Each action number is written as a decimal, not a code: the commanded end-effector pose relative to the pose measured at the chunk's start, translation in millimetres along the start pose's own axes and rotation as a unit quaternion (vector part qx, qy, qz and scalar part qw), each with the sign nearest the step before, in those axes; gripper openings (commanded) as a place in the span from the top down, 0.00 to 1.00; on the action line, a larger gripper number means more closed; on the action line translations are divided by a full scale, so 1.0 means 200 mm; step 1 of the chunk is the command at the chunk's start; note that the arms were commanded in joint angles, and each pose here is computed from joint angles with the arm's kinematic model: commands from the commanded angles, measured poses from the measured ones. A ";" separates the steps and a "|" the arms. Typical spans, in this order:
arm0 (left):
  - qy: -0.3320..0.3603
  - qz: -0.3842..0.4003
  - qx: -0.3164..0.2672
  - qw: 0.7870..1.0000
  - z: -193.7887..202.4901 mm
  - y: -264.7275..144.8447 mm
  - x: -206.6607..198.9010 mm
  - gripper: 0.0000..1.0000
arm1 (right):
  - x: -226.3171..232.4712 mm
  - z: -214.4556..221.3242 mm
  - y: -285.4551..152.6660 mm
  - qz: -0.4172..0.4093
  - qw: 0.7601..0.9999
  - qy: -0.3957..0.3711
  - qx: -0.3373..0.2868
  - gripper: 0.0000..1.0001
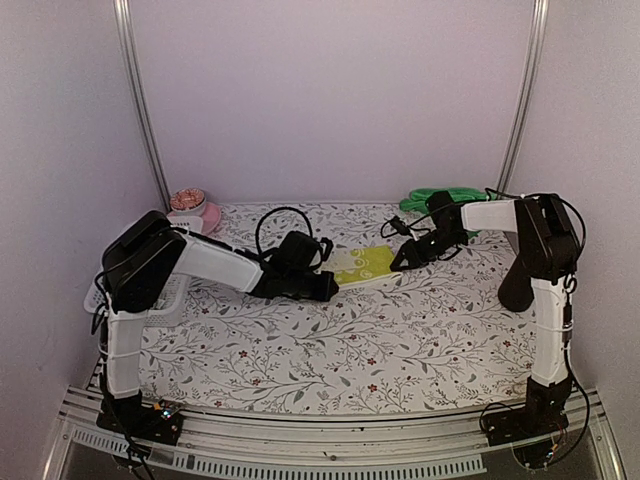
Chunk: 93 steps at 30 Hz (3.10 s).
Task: Roll the towels
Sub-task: Adjust the towel at the center of the board.
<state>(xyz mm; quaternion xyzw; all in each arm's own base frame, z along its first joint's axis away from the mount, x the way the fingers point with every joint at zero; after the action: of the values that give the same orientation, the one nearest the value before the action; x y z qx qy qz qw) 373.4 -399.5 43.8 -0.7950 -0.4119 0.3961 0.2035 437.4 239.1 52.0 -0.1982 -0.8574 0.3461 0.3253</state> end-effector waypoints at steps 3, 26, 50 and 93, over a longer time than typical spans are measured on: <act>-0.025 -0.005 0.003 1.000 0.10 -0.02 0.04 0.92 | -0.07 0.20 0.10 -0.005 0.998 0.037 0.060 0.78; -0.018 -0.150 -0.052 0.987 -0.14 0.06 0.47 0.64 | 0.20 -0.17 -0.36 0.021 0.995 -0.094 -0.022 0.30; 0.025 -0.060 -0.117 0.991 -0.32 -0.11 0.17 0.03 | -0.56 -0.12 -0.09 0.337 0.933 -0.107 0.071 0.21; 0.624 -0.048 0.054 0.778 0.18 0.08 -0.04 0.36 | 0.20 -0.16 -0.44 0.110 0.978 -0.177 -0.022 0.19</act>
<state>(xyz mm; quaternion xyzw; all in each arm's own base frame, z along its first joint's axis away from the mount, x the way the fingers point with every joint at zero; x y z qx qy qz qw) 352.9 -428.2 35.8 -0.8671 -0.2066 -0.1600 0.4240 431.8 210.6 130.2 -0.2499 -0.8671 0.4097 0.1333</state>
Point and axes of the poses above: each gripper's point midway between its finger pads, its own y axis out along the fingers, its own x axis along the line the jaws close on, z = x × y, the point moved 1 cm from there along -y, back along the fingers, and after that the axes turned 7 degrees about -y, right-handed, at the moved point
